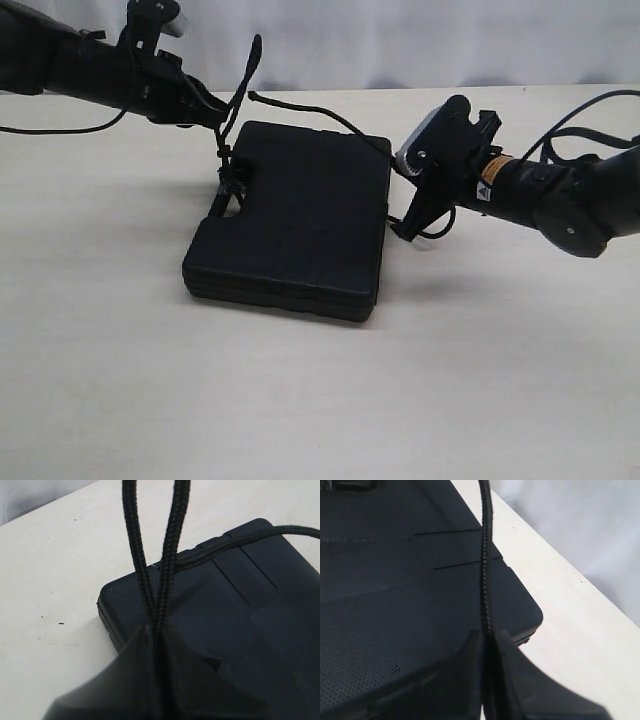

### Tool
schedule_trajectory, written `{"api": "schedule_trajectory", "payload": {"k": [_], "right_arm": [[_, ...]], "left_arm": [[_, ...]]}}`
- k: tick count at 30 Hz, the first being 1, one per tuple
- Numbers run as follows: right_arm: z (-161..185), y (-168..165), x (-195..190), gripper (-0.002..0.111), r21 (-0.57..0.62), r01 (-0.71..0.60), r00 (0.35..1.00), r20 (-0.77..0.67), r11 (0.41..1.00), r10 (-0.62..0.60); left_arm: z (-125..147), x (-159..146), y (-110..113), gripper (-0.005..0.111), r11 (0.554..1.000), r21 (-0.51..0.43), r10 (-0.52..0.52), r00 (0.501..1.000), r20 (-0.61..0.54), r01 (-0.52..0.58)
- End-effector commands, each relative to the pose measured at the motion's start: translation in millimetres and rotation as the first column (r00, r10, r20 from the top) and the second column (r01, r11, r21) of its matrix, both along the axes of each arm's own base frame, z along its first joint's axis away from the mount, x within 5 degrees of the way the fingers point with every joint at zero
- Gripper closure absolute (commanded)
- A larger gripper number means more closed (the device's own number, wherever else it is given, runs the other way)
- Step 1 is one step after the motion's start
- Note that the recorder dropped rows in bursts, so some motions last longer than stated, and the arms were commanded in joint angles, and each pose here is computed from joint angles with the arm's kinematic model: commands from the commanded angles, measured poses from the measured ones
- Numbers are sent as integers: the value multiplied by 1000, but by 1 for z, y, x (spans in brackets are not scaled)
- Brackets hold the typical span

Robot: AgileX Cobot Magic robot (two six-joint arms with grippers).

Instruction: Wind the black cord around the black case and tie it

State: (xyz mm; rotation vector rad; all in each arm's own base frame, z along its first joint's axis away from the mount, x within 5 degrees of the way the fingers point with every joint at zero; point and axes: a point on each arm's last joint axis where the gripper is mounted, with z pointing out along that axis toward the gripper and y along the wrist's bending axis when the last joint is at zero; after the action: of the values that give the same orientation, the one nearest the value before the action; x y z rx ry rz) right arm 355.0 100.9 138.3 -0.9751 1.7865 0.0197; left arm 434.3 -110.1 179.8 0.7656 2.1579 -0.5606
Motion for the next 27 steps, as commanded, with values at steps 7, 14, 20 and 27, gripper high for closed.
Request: {"api": "schedule_trajectory", "payload": {"k": [7, 14, 20, 27], "right_arm": [[5, 7, -4, 104, 49, -71, 997, 14, 996, 70], [5, 7, -4, 104, 51, -70, 998, 13, 996, 69], [10, 10, -3, 104, 127, -70, 997, 30, 989, 67], [12, 11, -3, 104, 166, -73, 997, 40, 984, 67]], "left_arm": [[2, 0, 0, 107, 1000, -15, -1, 1000, 11, 1], [2, 1, -1, 107, 1000, -20, 1, 1000, 13, -1], [5, -6, -7, 107, 992, -41, -120, 992, 32, 121], [11, -20, -19, 107, 924, -85, -362, 925, 118, 373]]}}
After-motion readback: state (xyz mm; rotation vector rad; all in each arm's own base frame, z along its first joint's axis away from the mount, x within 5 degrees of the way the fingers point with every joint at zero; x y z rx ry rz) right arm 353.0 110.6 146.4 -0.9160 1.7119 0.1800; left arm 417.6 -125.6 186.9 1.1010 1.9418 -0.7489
